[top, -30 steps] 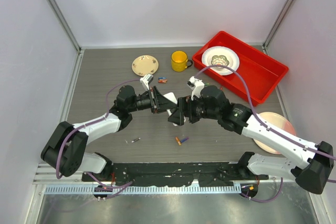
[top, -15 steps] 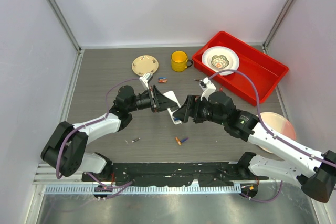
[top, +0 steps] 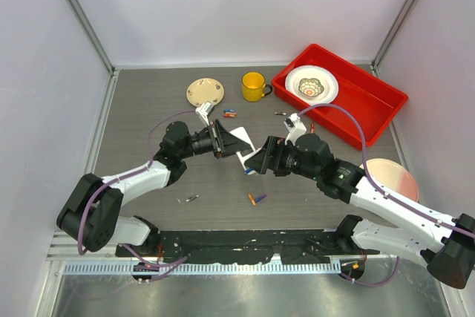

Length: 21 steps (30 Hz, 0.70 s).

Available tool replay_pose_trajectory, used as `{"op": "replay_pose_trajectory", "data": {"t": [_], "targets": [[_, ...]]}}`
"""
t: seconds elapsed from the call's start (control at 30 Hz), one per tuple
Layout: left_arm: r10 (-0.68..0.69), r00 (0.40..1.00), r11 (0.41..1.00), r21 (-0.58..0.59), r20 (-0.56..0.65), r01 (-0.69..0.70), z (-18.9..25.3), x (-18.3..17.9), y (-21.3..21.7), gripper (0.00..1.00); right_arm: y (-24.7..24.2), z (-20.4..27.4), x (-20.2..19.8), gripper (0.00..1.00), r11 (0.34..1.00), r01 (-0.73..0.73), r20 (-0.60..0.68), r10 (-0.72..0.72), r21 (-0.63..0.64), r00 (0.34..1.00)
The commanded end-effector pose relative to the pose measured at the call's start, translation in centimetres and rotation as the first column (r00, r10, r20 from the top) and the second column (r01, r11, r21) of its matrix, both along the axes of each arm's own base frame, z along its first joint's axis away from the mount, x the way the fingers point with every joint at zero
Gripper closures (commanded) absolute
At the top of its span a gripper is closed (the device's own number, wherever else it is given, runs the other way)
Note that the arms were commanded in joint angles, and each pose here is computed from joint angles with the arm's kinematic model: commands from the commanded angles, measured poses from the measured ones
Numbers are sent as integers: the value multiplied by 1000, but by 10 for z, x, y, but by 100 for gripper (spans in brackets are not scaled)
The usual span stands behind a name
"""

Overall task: Load the batteries into the remote control
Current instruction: Load the battery into the remote control.

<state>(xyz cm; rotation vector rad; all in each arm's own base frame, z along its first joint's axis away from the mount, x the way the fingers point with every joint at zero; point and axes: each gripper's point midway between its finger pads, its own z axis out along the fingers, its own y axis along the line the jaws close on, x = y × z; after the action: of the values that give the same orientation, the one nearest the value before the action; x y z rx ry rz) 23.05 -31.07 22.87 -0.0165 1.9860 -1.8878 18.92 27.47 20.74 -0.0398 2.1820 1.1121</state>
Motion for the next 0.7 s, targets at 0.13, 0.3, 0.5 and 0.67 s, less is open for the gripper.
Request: {"op": "replay_pose_trajectory", "data": {"t": [0.13,0.3,0.5,0.67], "targets": [[6,996,998,-60,84,-1,25,-3,2,100,2,18,3,19,997,10,33,-12,71,999],[7,997,998,-58,77,-3,23,-3,1,100,1,19,4,18,997,18,32,-21,79,999],[10,999,999,-51,39,-8,15,0,0,100,1,29,7,14,995,25,41,-29,101,999],[-12,1000,996,-89,-2,12,17,0,-3,100,-7,31,9,12,1000,13,104,-16,22,994]]}}
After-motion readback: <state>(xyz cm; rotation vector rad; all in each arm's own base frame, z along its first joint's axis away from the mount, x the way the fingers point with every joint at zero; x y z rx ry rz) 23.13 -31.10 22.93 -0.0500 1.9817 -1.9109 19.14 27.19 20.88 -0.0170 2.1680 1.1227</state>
